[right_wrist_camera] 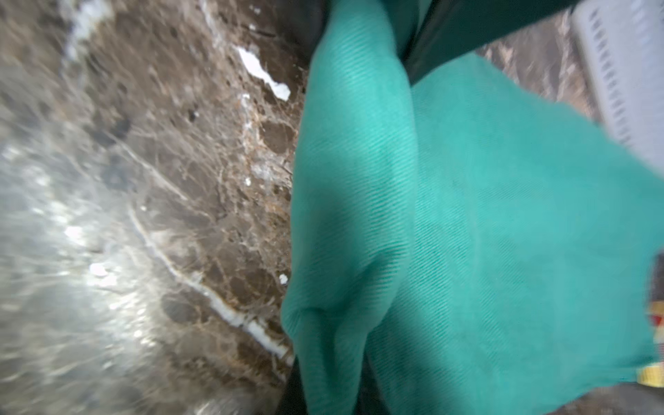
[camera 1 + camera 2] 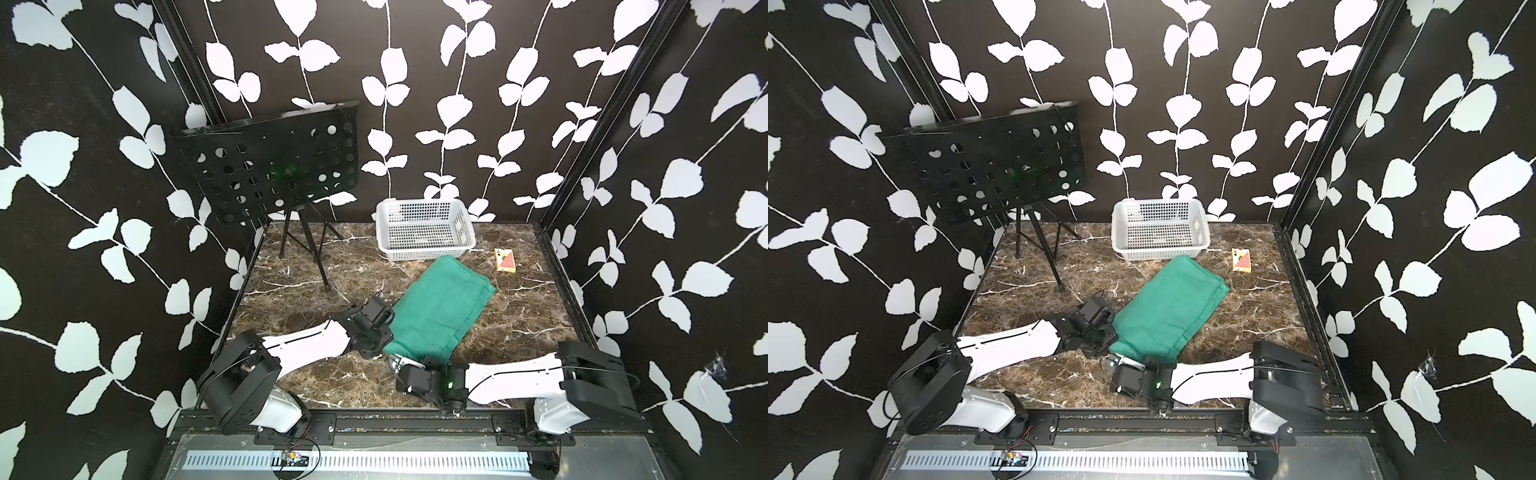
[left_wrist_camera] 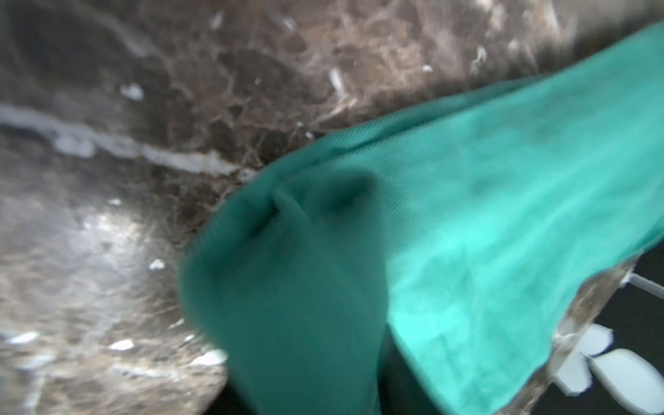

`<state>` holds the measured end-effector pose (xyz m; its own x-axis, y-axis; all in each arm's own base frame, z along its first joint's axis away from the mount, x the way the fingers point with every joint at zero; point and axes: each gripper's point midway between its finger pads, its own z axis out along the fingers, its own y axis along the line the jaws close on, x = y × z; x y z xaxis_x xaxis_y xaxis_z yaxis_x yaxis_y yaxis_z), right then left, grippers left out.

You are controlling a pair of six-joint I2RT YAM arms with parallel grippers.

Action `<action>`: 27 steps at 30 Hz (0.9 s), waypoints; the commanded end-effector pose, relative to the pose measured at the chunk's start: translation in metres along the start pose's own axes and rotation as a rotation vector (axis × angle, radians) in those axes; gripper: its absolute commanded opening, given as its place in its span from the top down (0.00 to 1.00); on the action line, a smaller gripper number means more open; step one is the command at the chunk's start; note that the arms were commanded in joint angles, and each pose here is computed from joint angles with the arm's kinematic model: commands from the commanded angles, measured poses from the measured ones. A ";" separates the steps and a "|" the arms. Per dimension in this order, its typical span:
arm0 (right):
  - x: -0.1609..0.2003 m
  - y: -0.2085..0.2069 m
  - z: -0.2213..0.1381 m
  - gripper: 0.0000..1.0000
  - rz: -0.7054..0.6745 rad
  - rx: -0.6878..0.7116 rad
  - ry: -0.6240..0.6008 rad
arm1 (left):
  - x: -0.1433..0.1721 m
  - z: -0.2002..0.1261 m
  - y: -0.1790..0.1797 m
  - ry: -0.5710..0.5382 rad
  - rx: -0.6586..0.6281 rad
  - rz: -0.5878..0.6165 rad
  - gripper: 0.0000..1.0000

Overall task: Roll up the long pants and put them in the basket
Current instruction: Roll the long pant at the center of the board.

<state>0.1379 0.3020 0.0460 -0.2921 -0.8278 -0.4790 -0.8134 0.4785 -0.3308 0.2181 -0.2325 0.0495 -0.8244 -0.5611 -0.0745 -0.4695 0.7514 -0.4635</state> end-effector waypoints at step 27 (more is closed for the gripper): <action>0.041 -0.017 0.013 1.00 1.012 -0.748 0.127 | 0.013 0.031 -0.014 -0.006 0.029 0.076 0.46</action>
<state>0.1584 0.2832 0.0421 -0.9396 -0.2473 -0.2365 -0.3399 0.5952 0.7281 0.2100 -0.2740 0.0331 -0.8786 -0.4720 -0.0719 -0.3730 0.7726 -0.5138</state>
